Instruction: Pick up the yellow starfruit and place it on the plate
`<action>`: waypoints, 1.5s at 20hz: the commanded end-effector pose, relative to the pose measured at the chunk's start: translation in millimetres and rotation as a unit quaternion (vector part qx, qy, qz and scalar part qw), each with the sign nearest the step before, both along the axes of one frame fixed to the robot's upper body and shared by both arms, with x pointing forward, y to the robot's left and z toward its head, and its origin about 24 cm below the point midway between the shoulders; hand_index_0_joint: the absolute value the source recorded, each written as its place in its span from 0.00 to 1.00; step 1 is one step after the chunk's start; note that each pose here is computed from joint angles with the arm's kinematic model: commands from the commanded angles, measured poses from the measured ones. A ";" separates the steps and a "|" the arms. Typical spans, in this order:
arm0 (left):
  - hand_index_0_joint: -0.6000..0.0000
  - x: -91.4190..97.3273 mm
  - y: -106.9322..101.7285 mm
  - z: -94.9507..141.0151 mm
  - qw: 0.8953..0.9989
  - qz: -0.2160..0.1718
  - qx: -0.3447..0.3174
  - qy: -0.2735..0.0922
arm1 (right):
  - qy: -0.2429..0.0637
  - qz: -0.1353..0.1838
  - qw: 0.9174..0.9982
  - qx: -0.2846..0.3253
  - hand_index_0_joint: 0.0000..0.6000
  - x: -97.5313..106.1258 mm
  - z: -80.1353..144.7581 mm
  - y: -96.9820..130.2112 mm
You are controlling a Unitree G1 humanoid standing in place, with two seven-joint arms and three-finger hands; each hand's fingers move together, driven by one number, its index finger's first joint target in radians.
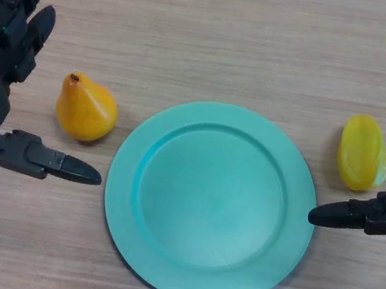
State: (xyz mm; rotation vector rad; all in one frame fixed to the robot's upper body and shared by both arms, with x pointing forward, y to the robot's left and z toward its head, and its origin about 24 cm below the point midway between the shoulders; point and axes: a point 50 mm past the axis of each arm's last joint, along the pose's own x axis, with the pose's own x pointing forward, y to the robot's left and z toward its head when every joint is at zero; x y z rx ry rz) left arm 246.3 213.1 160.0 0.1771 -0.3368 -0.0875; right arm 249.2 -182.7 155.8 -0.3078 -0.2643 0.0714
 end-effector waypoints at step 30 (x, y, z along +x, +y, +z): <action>1.00 -4.9 6.2 26.1 0.996 -0.005 -0.008 -0.084 | -0.107 -0.129 0.977 -0.131 0.00 89.2 -20.6 -39.2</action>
